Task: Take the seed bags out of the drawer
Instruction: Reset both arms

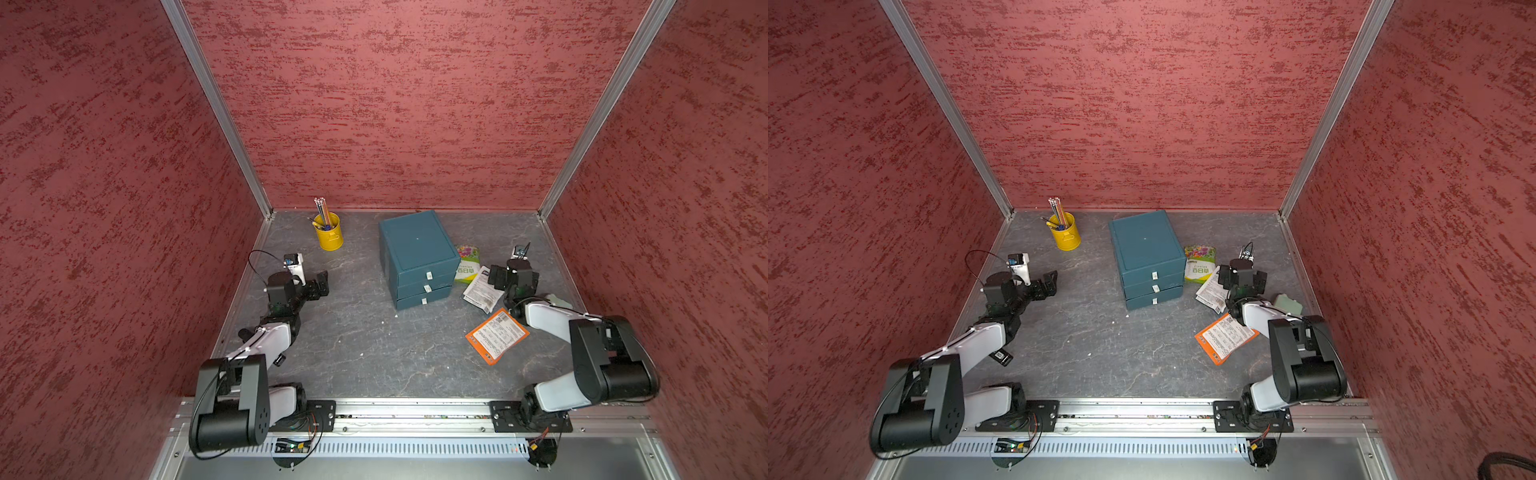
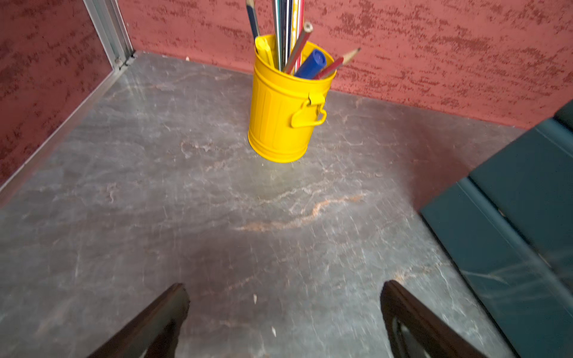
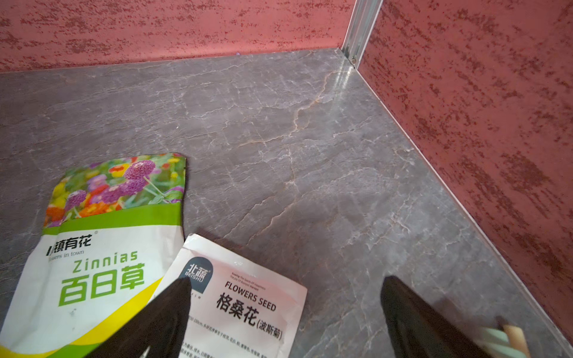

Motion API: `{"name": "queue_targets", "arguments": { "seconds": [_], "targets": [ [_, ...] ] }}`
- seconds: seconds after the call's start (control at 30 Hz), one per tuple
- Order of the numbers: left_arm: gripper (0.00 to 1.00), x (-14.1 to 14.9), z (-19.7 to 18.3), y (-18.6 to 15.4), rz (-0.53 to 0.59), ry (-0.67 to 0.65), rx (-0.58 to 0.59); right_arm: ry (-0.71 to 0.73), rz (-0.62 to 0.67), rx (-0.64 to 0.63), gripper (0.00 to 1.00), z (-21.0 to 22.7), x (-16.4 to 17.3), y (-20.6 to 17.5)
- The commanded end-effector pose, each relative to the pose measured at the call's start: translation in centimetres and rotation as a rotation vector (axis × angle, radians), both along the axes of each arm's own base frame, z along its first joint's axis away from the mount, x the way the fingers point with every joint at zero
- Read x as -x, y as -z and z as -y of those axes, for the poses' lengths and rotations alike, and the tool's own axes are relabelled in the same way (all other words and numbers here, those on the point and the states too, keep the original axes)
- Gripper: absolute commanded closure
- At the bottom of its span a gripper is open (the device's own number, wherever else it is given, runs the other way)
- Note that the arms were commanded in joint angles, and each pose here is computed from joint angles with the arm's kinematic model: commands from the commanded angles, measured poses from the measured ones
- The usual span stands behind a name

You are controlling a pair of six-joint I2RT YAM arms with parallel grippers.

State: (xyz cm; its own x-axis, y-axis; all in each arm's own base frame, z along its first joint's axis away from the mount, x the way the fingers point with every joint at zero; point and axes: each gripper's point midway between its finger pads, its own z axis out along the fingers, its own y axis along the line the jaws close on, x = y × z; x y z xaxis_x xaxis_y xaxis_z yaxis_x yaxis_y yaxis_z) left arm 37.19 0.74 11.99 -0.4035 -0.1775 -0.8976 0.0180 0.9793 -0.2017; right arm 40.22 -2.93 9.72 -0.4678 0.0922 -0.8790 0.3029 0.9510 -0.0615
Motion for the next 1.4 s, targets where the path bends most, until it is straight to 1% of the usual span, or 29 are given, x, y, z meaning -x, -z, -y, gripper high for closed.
{"name": "queue_targets", "arguments": {
  "seconds": [0.0,0.13,0.3,0.4,0.57,0.8,0.87,0.9,1.07,1.37],
  "targets": [
    [0.0,-1.9,0.0,-2.6,0.166,0.027,-0.029,-0.008,0.149,0.023,0.01,0.2,-1.6,-2.6],
    [0.0,-2.7,-0.1,-0.6,0.151,0.028,-0.027,-0.047,0.176,0.017,0.01,-0.3,-1.3,-2.8],
    [0.0,-2.7,1.0,0.3,0.168,0.053,-0.072,-0.103,0.213,0.009,0.01,-1.2,-0.8,-2.9],
    [0.0,-2.8,1.2,0.5,0.163,0.05,-0.089,-0.114,0.22,0.008,0.01,-1.3,-0.8,-3.0],
    [0.0,-2.9,1.0,0.4,0.164,0.042,-0.085,-0.129,0.226,0.006,0.01,-1.6,-0.7,-2.9],
    [0.0,-2.9,0.9,0.5,0.162,0.042,-0.078,-0.179,0.266,-0.006,0.01,-2.2,-0.1,-2.8],
    [0.0,-2.9,0.9,0.4,0.164,0.041,-0.079,-0.172,0.309,0.005,0.01,-2.0,0.2,-2.5],
    [0.0,-2.9,0.9,0.5,0.162,0.041,-0.079,-0.16,0.275,-0.003,0.01,-1.9,0.4,-2.0],
    [0.0,-2.9,0.9,0.5,0.161,0.041,-0.078,-0.124,0.299,0.002,0.01,-1.3,0.5,-2.4],
    [0.0,-2.9,0.9,0.5,0.161,0.042,-0.079,-0.124,0.287,0.008,0.01,-1.4,0.2,-2.3]
  ]
}}
